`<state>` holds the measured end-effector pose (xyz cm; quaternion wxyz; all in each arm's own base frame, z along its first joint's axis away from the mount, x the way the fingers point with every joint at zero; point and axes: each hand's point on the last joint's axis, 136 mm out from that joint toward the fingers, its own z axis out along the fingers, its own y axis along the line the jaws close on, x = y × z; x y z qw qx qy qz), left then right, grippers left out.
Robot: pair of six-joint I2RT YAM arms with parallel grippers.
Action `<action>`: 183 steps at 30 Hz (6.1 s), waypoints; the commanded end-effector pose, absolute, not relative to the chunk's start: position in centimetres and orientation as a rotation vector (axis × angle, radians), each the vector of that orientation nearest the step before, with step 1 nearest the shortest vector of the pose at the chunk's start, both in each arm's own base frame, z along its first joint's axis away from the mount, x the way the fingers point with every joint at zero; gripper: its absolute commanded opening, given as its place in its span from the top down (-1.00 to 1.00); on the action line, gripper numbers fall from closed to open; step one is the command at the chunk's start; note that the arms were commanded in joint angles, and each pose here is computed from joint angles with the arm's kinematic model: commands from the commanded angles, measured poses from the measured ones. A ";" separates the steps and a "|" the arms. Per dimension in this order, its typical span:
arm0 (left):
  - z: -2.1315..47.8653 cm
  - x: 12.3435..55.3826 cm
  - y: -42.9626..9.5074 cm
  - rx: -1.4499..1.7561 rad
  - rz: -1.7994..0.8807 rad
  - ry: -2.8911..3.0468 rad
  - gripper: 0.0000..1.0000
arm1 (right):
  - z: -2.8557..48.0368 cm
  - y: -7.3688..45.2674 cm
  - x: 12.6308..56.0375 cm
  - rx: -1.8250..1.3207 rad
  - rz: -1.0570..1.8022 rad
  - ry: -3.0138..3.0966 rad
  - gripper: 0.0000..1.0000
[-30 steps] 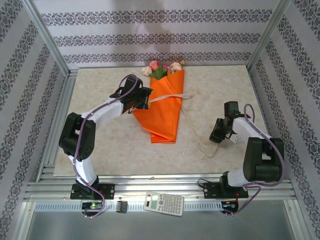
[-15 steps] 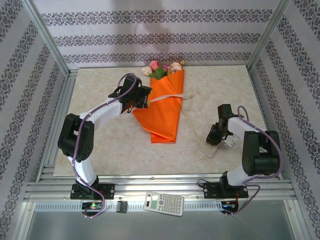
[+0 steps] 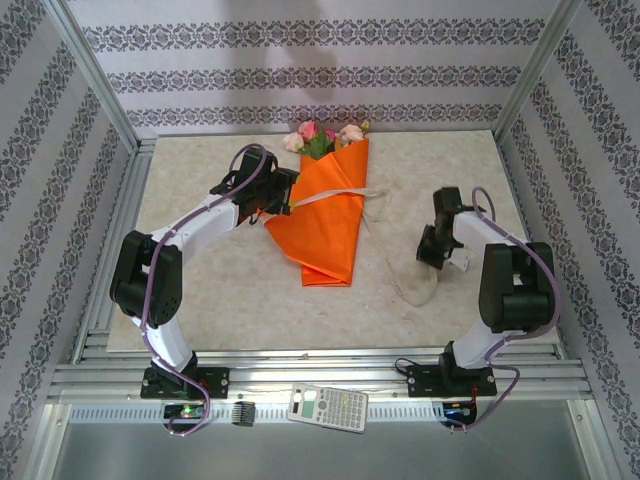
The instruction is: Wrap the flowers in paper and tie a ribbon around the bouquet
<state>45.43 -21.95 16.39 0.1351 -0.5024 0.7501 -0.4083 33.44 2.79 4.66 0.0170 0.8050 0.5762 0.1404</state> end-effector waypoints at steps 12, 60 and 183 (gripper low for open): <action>8.7 46.5 -20.0 -2.012 -0.987 2.027 -0.24 | 23.3 20.4 41.5 1.266 0.770 2.273 1.00; 10.8 47.1 -22.4 -1.637 -1.203 2.194 1.00 | 14.3 31.2 46.4 -0.090 0.765 2.852 1.00; 8.3 47.5 -23.2 0.140 -0.378 2.672 1.00 | 8.9 18.9 48.6 1.324 0.909 2.559 0.25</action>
